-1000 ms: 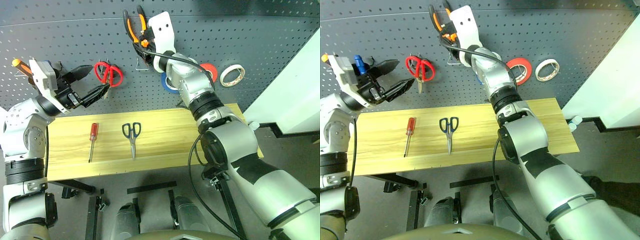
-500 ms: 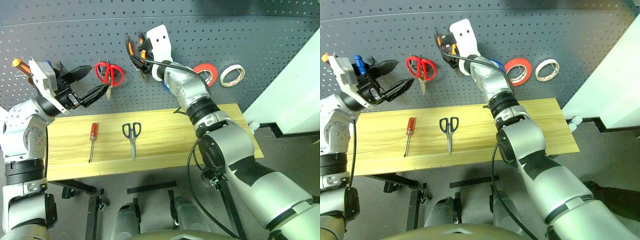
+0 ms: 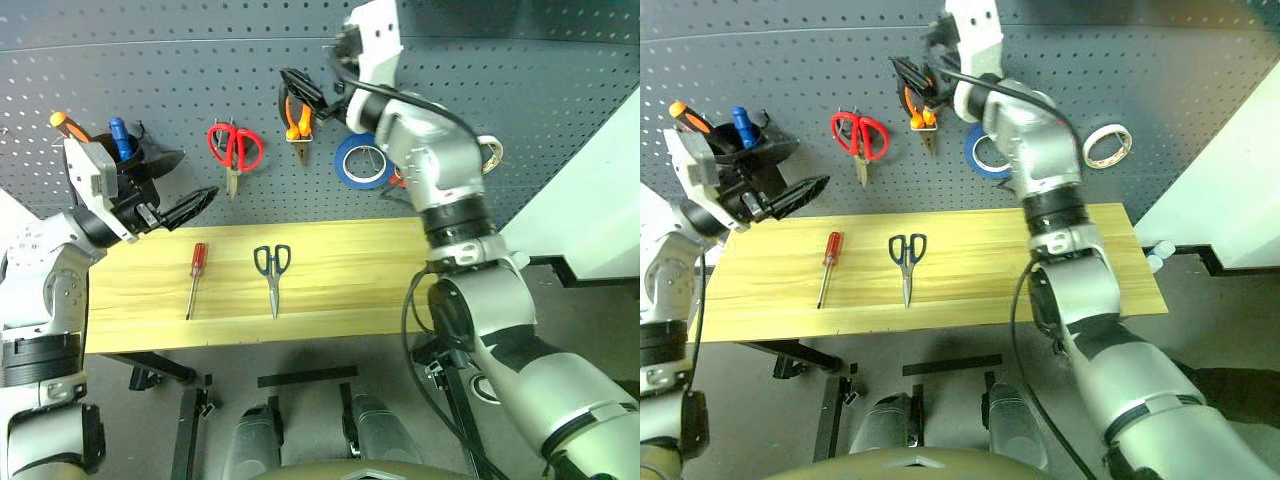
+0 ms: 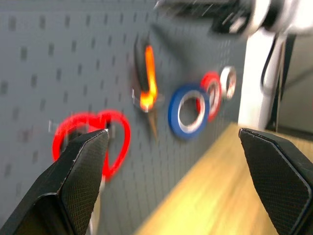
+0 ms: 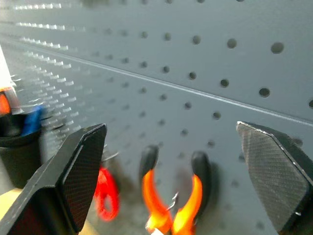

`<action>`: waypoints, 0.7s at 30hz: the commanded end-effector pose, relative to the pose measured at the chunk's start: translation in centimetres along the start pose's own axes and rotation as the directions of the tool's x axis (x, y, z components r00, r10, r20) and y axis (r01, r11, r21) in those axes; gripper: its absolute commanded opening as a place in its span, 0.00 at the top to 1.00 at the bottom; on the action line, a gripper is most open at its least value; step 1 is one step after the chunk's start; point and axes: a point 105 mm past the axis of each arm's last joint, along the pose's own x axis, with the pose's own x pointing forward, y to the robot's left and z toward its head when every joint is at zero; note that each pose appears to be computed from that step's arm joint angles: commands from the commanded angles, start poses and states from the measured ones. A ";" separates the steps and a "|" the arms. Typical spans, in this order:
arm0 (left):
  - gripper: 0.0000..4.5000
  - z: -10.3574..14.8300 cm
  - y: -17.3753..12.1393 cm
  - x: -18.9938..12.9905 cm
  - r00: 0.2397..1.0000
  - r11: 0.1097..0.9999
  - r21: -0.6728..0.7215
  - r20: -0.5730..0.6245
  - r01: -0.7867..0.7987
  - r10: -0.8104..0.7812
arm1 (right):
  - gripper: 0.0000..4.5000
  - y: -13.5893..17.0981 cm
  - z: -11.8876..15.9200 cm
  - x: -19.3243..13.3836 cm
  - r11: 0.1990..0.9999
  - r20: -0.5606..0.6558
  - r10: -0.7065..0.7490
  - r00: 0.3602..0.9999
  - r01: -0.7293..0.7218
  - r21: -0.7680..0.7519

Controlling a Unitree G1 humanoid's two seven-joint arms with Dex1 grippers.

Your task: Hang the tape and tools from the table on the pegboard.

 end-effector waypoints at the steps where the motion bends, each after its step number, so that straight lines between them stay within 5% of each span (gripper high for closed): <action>1: 0.00 -0.2 -0.5 -0.7 0.999 0.999 0.039 -0.053 -0.009 0.012 | 0.01 2.6 0.7 -2.2 0.985 -0.042 0.168 0.985 -0.166 0.050; 10: 0.00 -5.1 -1.1 -2.5 0.965 0.990 -0.023 -0.227 -0.142 0.133 | 0.01 5.4 -3.6 -6.1 0.935 -0.244 0.311 0.918 -0.250 0.251; 14: 0.00 -7.4 -2.0 -3.2 0.938 0.984 -0.081 -0.323 -0.159 0.125 | 0.01 7.9 -7.6 -6.4 0.903 -0.347 0.362 0.865 -0.233 0.361; 21: 0.00 -9.0 -2.0 -3.5 0.916 0.975 -0.059 -0.357 -0.216 0.182 | 0.01 7.2 -11.5 -5.4 0.944 -0.406 0.281 0.869 -0.176 0.278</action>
